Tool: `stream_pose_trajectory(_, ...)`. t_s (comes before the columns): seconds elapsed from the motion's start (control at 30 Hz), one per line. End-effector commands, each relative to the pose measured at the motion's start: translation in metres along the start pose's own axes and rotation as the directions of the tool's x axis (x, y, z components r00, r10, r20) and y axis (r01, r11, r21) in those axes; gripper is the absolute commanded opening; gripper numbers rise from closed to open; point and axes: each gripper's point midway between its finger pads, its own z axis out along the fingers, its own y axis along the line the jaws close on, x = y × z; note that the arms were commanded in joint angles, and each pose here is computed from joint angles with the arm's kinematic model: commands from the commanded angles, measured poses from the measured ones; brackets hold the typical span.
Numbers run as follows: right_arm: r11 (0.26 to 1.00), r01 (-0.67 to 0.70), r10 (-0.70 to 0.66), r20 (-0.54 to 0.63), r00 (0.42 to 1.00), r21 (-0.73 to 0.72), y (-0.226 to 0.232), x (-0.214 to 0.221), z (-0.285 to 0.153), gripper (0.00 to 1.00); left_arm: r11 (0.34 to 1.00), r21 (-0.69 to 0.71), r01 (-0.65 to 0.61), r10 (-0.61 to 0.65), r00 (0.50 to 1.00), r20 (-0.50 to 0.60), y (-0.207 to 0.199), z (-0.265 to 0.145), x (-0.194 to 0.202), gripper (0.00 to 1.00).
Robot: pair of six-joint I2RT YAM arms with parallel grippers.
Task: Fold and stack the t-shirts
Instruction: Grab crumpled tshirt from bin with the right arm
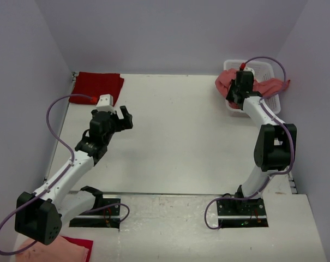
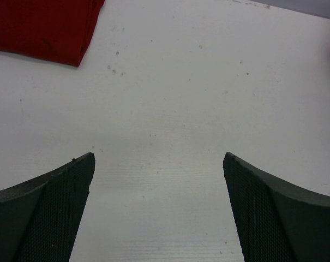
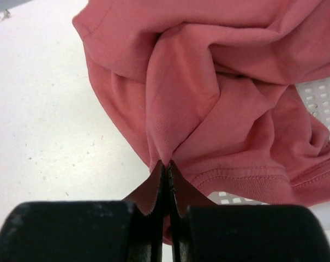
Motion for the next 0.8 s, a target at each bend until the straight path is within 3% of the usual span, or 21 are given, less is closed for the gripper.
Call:
stream_pose_trajectory(0.0,0.999,0.007,-0.002,0.133,0.991,-0.034,0.011,-0.054,-0.022,0.0,1.0,0.013,0.0,-0.001,1.0,0.027,-0.003,0.003,-0.003,1.0)
stream_pose_trajectory(0.33,0.988,0.09,-0.025,0.448,0.894,-0.123,0.04,-0.174,-0.129,0.0,1.0,0.026,0.002,-0.002,1.0,-0.017,-0.005,0.009,0.012,1.0)
stream_pose_trajectory(0.47,0.966,0.204,-0.071,0.597,0.799,-0.158,0.068,-0.22,-0.203,0.0,0.998,0.069,0.002,0.002,0.998,-0.058,-0.015,0.013,0.016,1.0)
stream_pose_trajectory(0.6,0.927,0.306,-0.064,0.717,0.694,-0.214,0.091,-0.245,-0.288,0.0,0.999,-0.007,0.048,-0.049,0.986,-0.159,-0.011,0.02,0.028,1.0)
stream_pose_trajectory(0.77,0.855,0.435,-0.029,0.812,0.583,-0.282,0.116,-0.251,-0.39,0.0,0.981,-0.166,0.101,-0.129,0.978,-0.164,0.005,0.02,0.02,1.0)
